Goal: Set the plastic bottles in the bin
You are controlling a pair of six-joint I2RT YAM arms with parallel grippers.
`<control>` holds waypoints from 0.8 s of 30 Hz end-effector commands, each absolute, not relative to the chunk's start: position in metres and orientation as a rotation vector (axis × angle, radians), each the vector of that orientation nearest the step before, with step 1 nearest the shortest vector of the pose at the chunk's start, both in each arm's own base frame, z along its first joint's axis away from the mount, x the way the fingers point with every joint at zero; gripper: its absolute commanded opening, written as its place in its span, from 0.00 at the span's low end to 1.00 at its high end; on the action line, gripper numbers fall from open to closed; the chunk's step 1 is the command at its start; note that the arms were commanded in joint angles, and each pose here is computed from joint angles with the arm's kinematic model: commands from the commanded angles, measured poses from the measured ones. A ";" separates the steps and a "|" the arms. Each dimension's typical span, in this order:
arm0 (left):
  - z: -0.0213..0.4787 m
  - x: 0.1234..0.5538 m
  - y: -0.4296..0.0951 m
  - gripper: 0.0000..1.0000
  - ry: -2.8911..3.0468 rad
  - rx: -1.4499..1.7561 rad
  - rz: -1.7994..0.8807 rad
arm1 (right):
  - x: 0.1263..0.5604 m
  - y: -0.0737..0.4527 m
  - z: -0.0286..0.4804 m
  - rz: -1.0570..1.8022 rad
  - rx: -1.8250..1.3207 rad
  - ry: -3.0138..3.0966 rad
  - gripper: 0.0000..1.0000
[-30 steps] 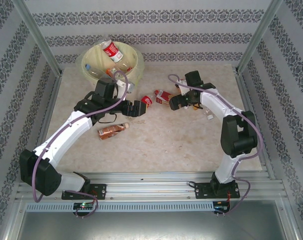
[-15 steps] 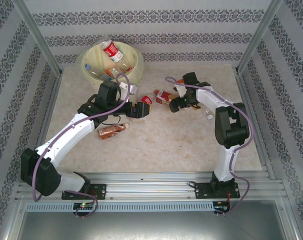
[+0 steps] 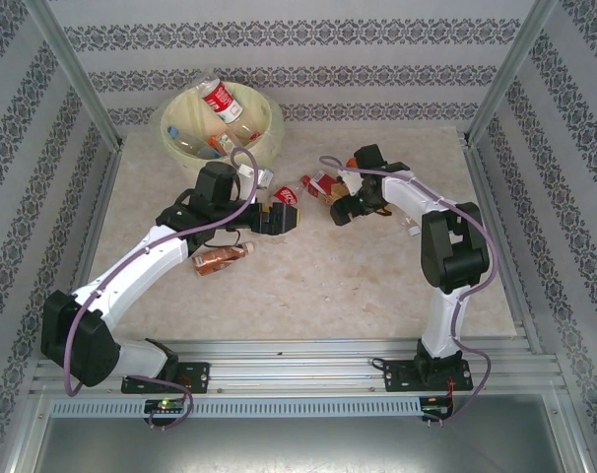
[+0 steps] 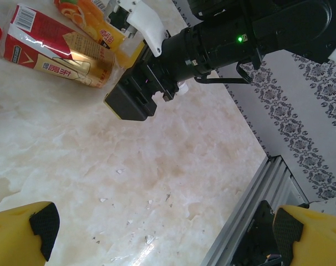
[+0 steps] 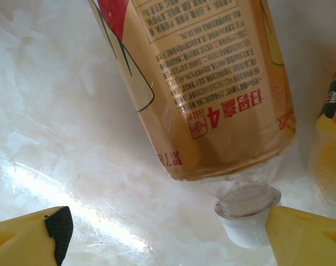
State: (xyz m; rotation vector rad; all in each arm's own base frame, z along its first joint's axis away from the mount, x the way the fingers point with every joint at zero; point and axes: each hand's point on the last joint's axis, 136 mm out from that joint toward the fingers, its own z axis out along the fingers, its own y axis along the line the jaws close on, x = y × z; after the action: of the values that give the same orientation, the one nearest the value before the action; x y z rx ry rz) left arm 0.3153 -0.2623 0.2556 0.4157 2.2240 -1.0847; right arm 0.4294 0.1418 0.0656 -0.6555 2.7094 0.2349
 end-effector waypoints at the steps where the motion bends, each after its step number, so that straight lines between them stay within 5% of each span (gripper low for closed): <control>1: 0.259 0.314 -0.271 0.99 2.194 0.437 -1.121 | 0.436 0.133 0.067 0.141 -0.639 2.700 0.90; 18: 0.256 0.316 -0.277 0.99 2.201 0.424 -1.149 | 0.429 0.155 0.041 0.142 -0.759 2.741 0.83; 24: 0.255 0.315 -0.277 0.99 2.202 0.426 -1.144 | 0.425 0.149 0.040 0.108 -0.703 2.741 0.69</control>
State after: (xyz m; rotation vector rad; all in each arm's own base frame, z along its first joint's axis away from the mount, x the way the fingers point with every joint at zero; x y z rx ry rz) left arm 0.3176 -0.2702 0.2529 0.4081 2.2250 -1.1131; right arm 0.4274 0.1545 0.0369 -0.7286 2.7405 0.1340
